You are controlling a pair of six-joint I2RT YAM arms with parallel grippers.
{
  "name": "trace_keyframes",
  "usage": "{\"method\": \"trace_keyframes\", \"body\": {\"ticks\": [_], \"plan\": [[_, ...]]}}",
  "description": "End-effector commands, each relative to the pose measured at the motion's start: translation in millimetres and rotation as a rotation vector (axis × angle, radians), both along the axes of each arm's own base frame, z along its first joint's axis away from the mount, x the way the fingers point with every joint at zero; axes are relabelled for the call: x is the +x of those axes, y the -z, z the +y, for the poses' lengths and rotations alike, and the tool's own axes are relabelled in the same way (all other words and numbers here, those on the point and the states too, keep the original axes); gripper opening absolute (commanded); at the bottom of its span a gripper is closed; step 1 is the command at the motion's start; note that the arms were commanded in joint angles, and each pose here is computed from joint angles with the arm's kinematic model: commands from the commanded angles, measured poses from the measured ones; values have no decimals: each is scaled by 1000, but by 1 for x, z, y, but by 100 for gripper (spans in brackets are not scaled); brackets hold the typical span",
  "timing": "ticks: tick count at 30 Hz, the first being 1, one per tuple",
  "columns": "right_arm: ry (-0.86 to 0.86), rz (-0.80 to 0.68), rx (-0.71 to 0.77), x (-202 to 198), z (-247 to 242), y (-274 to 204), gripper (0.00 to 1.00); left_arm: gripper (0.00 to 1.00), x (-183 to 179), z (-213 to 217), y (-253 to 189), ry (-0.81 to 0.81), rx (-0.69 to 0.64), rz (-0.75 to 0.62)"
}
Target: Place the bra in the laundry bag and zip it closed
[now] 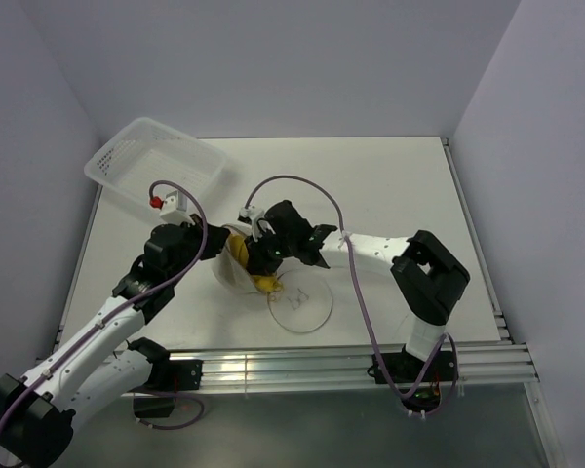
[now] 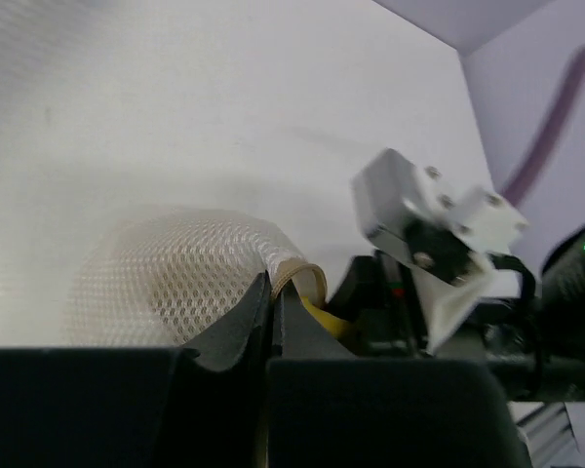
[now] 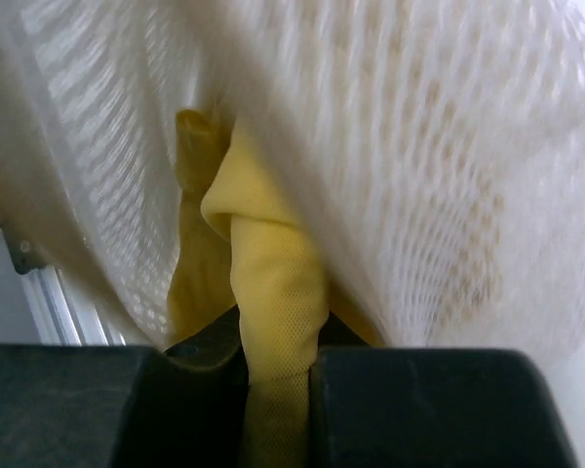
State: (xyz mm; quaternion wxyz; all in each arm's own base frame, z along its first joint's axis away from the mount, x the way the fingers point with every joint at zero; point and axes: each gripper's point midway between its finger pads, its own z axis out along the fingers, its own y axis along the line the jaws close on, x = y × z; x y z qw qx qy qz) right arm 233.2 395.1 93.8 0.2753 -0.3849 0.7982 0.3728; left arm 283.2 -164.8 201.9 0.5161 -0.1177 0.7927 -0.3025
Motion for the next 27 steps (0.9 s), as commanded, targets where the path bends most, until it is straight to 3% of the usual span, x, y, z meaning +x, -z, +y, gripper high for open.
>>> {"method": "trace_keyframes", "body": {"ticks": [1,7,12,16,21,22,24,25,27], "plan": [[5,28,-120,0,-6,6,0,0,-3,-26,-35,133,-109,-114],[267,-1,-43,43,7,-30,0,0,-25,-25,15,155,-136,15],[494,77,87,63,14,-46,0,0,-36,-19,39,140,-126,85],[596,144,173,71,24,-45,18,0,-38,-24,39,158,-158,90],[701,166,188,73,31,-19,27,0,-38,-35,28,203,-221,72],[725,154,181,75,29,-16,36,0,-39,-37,26,208,-239,74],[737,125,172,73,26,-17,45,0,-39,-37,20,208,-255,68],[743,104,159,74,23,-18,58,0,-38,-36,18,196,-263,67],[748,79,138,74,15,-24,66,0,-37,-33,14,177,-273,59]]}}
